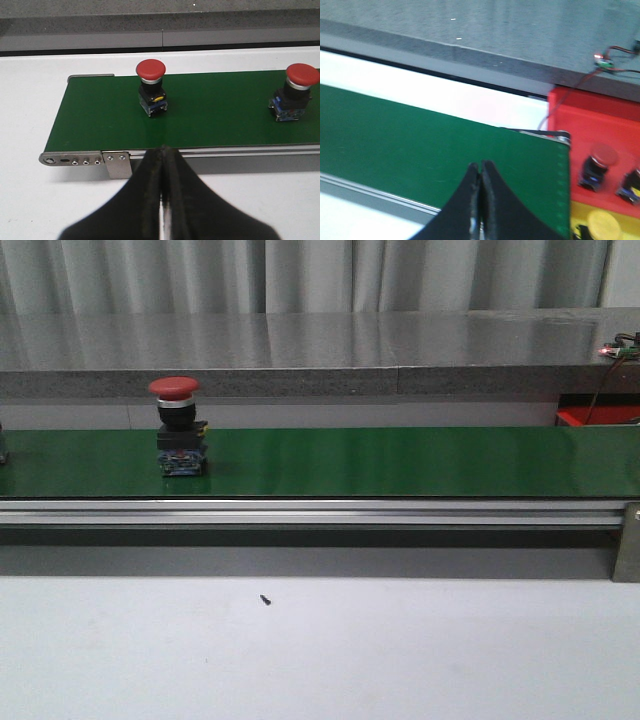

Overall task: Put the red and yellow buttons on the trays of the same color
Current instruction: 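Move the right gripper above the leading red button riding the belt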

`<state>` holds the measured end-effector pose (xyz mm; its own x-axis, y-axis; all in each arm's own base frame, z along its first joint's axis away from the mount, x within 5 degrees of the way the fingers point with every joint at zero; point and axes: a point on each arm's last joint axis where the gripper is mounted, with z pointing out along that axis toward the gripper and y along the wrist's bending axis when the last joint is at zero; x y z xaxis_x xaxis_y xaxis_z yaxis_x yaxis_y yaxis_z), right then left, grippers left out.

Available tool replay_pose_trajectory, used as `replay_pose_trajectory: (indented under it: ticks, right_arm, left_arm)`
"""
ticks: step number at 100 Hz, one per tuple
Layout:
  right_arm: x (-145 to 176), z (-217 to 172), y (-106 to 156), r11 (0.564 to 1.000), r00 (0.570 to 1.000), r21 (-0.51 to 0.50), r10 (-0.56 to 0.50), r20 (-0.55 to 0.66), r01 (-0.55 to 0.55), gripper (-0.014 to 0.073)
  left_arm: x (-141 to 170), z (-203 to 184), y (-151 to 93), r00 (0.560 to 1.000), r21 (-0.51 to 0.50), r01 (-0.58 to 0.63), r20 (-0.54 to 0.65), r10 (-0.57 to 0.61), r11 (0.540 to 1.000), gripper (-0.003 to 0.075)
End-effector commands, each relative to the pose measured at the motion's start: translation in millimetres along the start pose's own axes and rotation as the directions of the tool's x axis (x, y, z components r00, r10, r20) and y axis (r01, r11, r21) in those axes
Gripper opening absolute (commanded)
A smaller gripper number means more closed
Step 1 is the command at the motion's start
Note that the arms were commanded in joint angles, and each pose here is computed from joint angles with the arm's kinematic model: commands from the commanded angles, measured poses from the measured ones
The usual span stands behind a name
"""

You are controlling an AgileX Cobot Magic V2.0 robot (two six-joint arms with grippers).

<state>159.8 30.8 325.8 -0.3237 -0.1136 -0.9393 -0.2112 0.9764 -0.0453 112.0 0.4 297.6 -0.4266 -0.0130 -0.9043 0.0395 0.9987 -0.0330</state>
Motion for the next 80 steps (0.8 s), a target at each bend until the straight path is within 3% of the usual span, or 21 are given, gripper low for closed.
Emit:
replay_pose_trajectory:
  ticks: [1,51,74,80]
  right_arm:
    - [-25.2,7.9,4.5,0.999,0.997,-0.023,-0.041,0.068,0.042,-0.0123]
    - [-86.4,87.2,31.2,0.987,0.977,-0.145,-0.099,-0.187,0.073,-0.0122]
    - [-103.6,116.3,49.0,0.948,0.927,-0.25,-0.264,-0.266,0.199,-0.0116]
    - [-108.3,122.8,54.1,0.924,0.905,-0.289,-0.33,-0.268,0.251,-0.0074]
  left_arm:
    - [-14.7,-3.9,1.0,0.995,-0.016,0.012,0.098,-0.01,1.0,-0.002]
    - [-14.7,-3.9,1.0,0.995,-0.016,0.012,0.098,-0.01,1.0,-0.002]
    - [-14.7,-3.9,1.0,0.995,-0.016,0.012,0.098,-0.01,1.0,-0.002]
    - [-14.7,-3.9,1.0,0.995,-0.016,0.012,0.098,-0.01,1.0,-0.002]
